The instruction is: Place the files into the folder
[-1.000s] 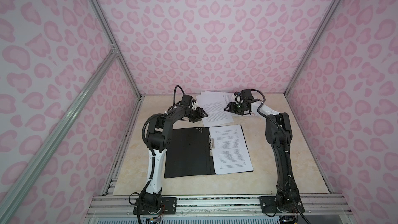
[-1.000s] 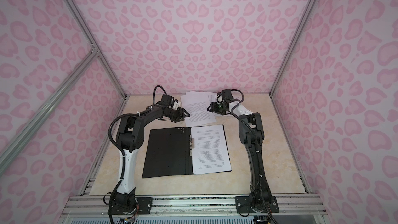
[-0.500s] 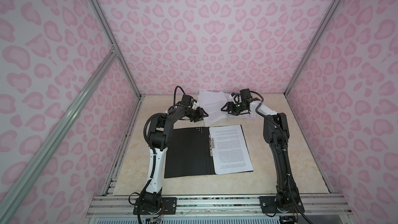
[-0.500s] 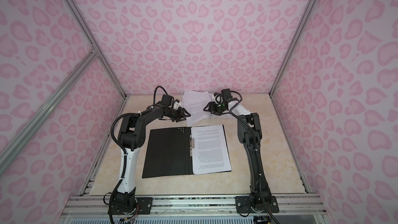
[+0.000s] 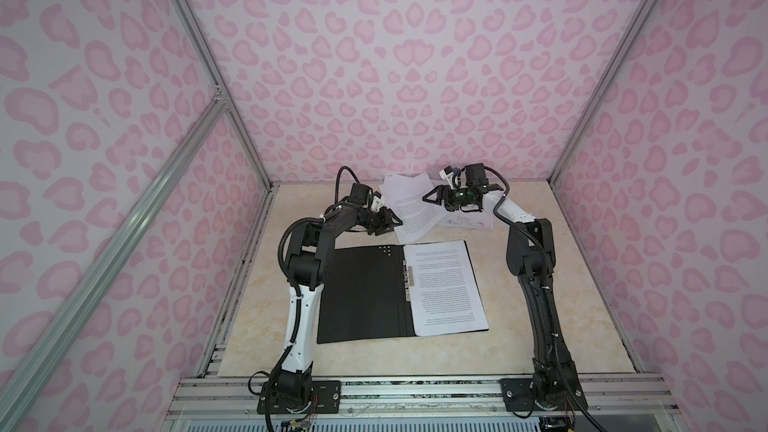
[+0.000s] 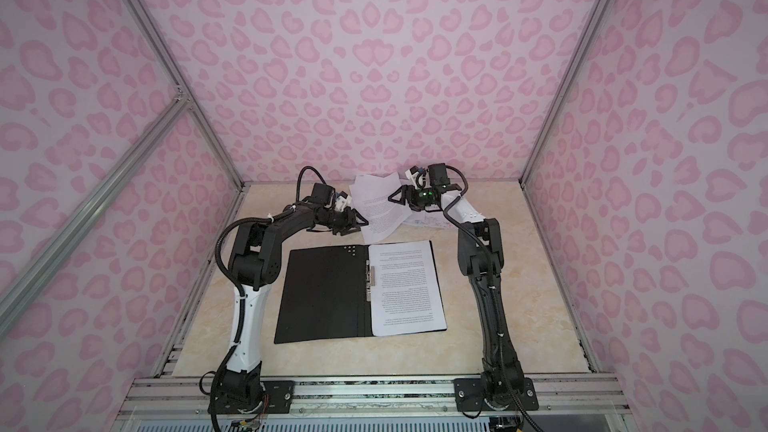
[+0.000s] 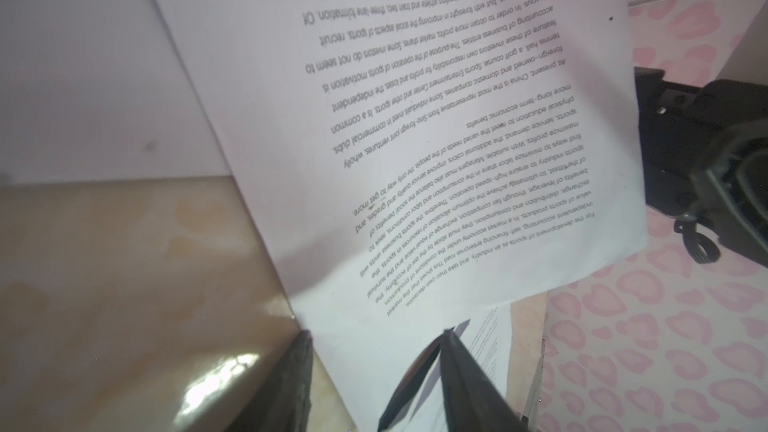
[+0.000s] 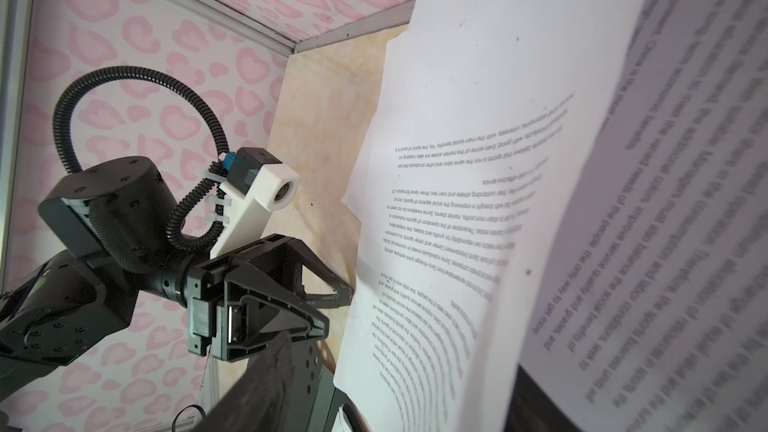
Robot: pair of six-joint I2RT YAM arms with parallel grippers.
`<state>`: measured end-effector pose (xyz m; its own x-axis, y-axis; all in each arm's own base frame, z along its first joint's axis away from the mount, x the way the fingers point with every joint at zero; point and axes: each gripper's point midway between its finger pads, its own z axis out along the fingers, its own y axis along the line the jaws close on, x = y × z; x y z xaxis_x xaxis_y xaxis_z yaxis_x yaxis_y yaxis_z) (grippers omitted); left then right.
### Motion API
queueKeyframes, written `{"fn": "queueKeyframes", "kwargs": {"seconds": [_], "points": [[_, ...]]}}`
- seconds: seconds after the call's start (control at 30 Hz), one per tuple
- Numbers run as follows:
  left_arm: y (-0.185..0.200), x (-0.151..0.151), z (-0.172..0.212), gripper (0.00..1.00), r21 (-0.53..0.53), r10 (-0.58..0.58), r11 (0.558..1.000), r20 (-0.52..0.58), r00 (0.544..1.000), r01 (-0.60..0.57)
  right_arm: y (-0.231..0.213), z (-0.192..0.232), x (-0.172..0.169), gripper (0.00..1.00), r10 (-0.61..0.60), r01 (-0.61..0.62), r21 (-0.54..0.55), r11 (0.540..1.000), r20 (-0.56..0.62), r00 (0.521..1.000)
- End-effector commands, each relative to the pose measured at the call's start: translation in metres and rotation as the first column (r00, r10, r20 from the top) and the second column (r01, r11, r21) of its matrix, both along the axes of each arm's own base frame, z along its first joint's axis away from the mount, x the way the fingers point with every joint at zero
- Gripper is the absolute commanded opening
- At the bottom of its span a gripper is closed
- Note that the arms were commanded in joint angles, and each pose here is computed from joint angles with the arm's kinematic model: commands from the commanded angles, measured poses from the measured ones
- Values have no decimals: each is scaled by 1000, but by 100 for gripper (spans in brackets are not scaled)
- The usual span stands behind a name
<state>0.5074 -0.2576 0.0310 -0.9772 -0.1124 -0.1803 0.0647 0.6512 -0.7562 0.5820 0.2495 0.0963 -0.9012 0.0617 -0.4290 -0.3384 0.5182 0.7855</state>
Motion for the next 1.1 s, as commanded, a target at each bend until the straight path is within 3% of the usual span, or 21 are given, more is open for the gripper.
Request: {"fn": "queueKeyframes", "kwargs": {"seconds": [0.0, 0.27, 0.43, 0.6, 0.77, 0.93, 0.97, 1.07], "points": [[15, -17, -32, 52, 108, 29, 994, -97, 995, -18, 3, 5, 10, 68, 4, -5, 23, 1000, 31, 1000], [15, -16, -27, 52, 105, 29, 994, -88, 996, -19, -16, -26, 24, 57, -76, 71, -93, 993, -49, 996], [15, -15, -25, 51, 102, 29, 995, -83, 996, -21, -18, -32, 23, 48, -85, 77, -94, 993, -75, 994], [13, -13, -15, 52, 76, 21, 997, -70, 997, -16, -17, -34, 21, 28, -81, 73, -74, 995, -99, 992], [7, -2, 20, 54, 44, 2, 999, 8, 1000, -3, -18, -34, 23, 0, -93, 87, -59, 994, -116, 989], [7, 7, 66, 66, 33, -8, 999, 130, 991, 4, -17, -12, 17, 0, -84, 77, -84, 994, -90, 992], [8, 9, 79, 71, 42, -9, 999, 177, 984, 2, -18, -3, 16, 0, -89, 82, -91, 992, -76, 993], [17, 16, 118, 75, 94, 5, 995, 341, 940, -39, -20, 19, 15, 0, -111, 109, -65, 992, -40, 993]]}}
